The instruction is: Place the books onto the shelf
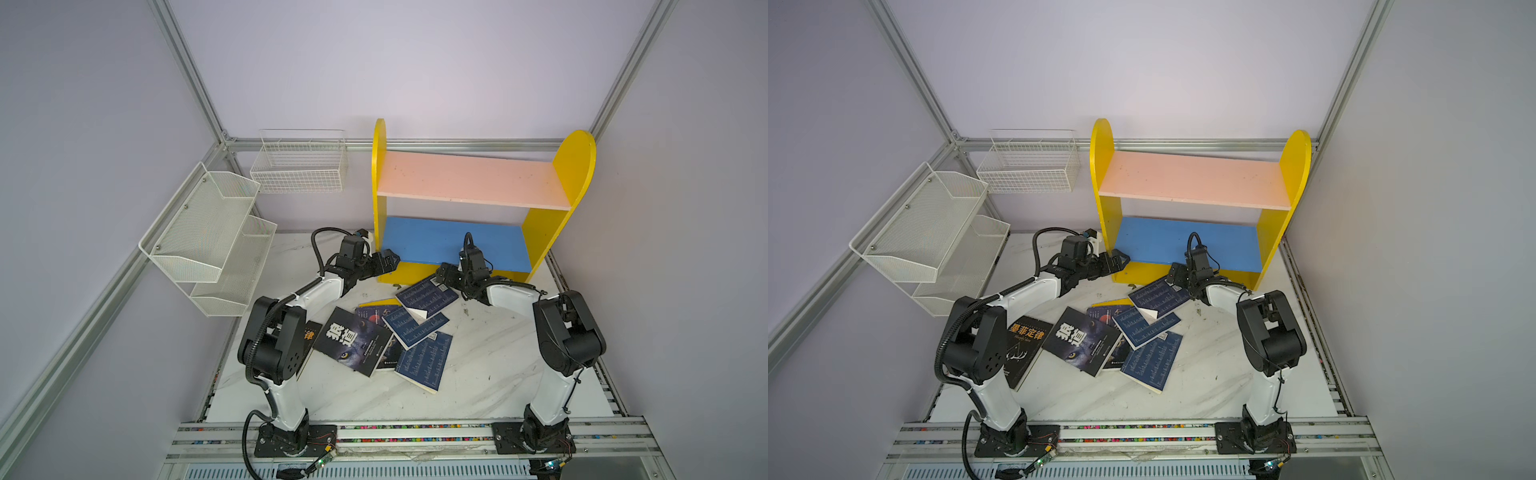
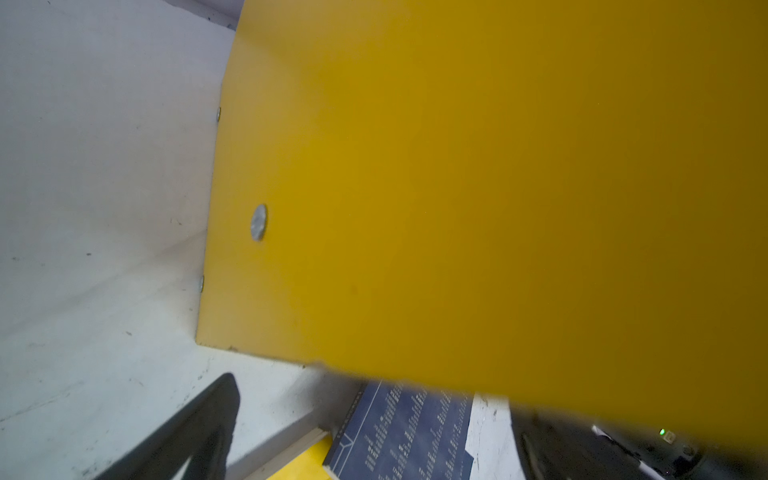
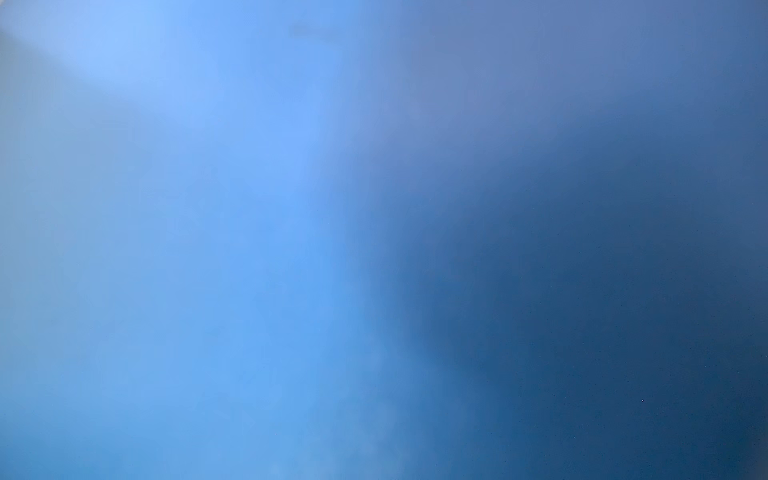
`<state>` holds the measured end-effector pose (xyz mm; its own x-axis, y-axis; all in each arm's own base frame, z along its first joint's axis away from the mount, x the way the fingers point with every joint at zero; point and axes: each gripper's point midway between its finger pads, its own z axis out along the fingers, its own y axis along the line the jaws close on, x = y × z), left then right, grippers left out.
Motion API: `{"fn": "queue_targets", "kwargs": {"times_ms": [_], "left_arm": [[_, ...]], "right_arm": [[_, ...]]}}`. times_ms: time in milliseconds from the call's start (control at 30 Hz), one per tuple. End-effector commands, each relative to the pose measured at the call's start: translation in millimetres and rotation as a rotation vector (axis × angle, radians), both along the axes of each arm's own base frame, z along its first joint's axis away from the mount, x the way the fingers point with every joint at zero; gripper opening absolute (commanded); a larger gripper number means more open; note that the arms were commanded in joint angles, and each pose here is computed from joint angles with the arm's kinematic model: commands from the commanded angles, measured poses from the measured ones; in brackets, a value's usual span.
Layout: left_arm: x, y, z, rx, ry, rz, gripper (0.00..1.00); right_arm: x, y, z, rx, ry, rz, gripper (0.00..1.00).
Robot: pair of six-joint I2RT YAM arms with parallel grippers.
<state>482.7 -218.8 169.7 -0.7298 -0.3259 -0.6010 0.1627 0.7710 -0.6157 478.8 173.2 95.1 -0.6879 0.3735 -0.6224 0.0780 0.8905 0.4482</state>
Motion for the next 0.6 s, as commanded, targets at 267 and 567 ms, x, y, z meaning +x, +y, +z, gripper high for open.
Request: {"fn": "queue_targets", "kwargs": {"times_ms": [267,567], "left_arm": [[-16.2,-1.9,39.2,-0.047,-0.057,-0.076,1.0],[-67.7,-20.6,-4.4,-0.038,0.079,-0.232,1.0]], "right_arm": [[25.8,-23.9,58.2,0.11,-0.125,-0.099,0.94],[-41.7,-27.0,36.8,0.169,-0.083,-0.132,0.94]]}}
